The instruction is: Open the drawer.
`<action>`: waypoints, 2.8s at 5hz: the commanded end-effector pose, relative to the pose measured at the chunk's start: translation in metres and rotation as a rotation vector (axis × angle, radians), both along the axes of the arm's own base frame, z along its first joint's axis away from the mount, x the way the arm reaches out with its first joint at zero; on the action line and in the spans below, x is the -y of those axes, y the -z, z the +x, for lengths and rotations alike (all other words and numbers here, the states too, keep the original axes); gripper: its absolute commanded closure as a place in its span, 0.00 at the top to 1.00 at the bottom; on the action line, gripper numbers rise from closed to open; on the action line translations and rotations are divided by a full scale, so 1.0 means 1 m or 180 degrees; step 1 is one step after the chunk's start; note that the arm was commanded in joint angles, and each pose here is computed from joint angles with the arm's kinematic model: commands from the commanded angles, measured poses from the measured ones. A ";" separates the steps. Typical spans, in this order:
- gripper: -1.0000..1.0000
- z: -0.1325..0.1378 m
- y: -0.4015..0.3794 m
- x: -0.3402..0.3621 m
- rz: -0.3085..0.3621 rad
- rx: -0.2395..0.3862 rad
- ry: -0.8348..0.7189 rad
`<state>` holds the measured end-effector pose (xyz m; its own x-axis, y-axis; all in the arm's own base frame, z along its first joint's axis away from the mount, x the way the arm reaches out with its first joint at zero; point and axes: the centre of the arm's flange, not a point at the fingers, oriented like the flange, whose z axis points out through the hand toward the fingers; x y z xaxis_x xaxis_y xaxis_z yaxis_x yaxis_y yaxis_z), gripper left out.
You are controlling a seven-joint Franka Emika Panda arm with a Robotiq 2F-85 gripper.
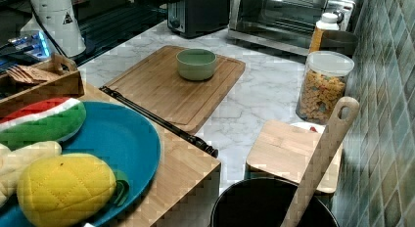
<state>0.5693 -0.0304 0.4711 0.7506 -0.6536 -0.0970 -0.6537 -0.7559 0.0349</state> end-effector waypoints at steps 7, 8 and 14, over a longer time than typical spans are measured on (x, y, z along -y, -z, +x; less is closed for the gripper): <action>1.00 0.023 0.060 0.130 -0.0694 0.0154 -0.1245; 1.00 0.019 0.061 0.148 -0.0697 0.0152 -0.1276; 1.00 0.011 0.109 0.194 -0.0459 0.0238 -0.1207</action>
<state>0.5629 -0.2447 0.3448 0.9223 -0.3861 -0.0136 -0.3780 -0.9090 0.1758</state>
